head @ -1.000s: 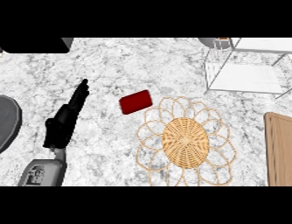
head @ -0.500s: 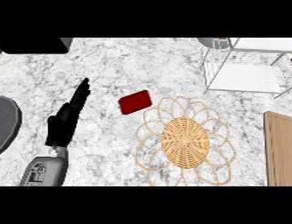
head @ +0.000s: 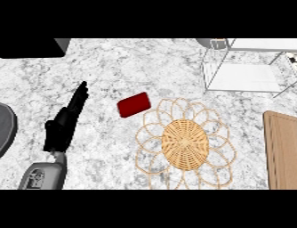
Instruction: Pick the bell pepper from the placemat and place it in the tiered shelf
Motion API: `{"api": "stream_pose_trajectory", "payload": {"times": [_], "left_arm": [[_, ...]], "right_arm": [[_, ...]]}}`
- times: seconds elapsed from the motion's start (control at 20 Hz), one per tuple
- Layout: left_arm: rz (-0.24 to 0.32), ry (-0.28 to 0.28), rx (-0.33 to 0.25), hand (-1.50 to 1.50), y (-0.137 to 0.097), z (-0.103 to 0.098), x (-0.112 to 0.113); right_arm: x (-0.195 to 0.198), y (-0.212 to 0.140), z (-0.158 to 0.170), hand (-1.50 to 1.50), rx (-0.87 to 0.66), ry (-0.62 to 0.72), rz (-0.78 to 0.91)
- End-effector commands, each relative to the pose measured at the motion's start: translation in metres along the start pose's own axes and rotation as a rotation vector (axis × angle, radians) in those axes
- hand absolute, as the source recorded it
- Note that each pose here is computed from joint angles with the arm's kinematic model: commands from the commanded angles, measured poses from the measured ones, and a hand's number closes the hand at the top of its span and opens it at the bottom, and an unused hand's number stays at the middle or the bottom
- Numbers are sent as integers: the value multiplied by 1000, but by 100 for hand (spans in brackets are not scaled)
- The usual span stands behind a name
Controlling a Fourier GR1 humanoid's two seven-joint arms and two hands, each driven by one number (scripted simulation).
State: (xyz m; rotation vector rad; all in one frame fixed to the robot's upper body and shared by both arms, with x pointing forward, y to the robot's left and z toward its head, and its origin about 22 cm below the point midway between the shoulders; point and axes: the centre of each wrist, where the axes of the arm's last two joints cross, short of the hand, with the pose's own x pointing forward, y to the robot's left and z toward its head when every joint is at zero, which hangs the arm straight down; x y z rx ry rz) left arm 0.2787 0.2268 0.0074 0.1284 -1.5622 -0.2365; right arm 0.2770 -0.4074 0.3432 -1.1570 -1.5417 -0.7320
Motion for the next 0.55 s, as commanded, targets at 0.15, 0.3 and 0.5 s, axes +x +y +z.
{"api": "stream_pose_trajectory", "payload": {"times": [0.15, 0.3, 0.5], "left_arm": [[9, -6, 3, 0, 13, 3, 7], [4, -9, 18, 0, 10, 3, -5], [11, 5, 30, 0, 2, 5, 12]], "right_arm": [[-23, -103, -22, -150, 43, 58, 131], [-27, -141, -18, -150, 83, 38, 204], [-50, -196, -25, -150, 110, 67, 168]]}}
